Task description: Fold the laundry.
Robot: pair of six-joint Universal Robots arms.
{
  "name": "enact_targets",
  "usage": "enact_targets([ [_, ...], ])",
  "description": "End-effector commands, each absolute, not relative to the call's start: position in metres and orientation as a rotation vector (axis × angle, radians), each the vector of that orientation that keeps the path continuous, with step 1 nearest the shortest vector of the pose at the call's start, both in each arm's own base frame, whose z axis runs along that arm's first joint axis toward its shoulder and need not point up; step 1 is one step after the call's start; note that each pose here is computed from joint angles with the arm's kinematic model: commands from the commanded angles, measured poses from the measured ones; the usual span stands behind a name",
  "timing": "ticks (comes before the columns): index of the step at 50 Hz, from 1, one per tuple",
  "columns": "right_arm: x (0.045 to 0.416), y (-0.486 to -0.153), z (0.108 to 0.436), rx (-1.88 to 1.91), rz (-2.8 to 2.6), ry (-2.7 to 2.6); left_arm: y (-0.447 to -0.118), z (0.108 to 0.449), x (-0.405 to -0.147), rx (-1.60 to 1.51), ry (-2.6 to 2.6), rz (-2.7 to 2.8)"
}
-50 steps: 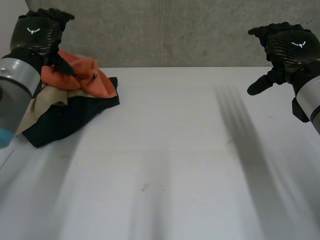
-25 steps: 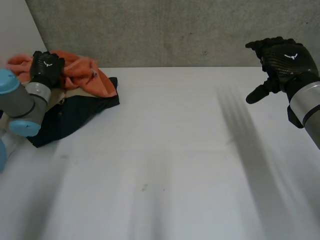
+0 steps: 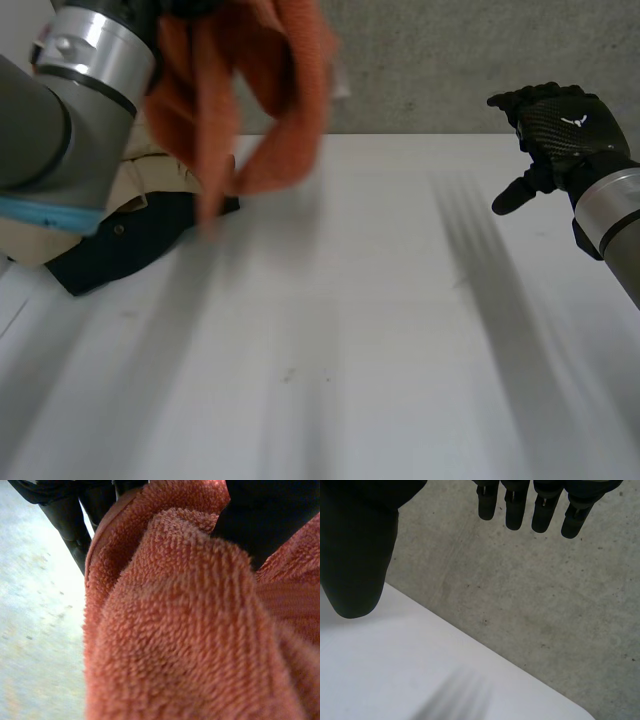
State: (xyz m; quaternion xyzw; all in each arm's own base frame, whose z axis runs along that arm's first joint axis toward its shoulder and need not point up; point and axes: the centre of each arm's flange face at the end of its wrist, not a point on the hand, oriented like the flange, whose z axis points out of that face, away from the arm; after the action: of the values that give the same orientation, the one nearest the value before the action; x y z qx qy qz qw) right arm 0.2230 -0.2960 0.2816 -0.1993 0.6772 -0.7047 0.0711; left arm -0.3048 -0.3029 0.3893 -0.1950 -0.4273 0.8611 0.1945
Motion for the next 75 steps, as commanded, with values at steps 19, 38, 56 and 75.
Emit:
enact_targets([
  [19,0.233,-0.296,0.243,-0.877,-1.828,2.242,-0.238,0.213,-0.327,-0.722,-2.1,1.682],
  [38,0.274,-0.288,0.188,-0.928,-1.416,2.282,-0.206,0.173,-0.289,-0.679,-2.188,1.714],
  [56,0.319,-0.319,0.148,-0.955,-1.595,2.104,-0.27,0.142,-0.33,-0.875,-2.077,1.93],
  [75,0.305,-0.327,0.396,-0.608,-2.544,1.271,-0.321,0.377,-0.325,-0.608,-1.222,2.634],
])
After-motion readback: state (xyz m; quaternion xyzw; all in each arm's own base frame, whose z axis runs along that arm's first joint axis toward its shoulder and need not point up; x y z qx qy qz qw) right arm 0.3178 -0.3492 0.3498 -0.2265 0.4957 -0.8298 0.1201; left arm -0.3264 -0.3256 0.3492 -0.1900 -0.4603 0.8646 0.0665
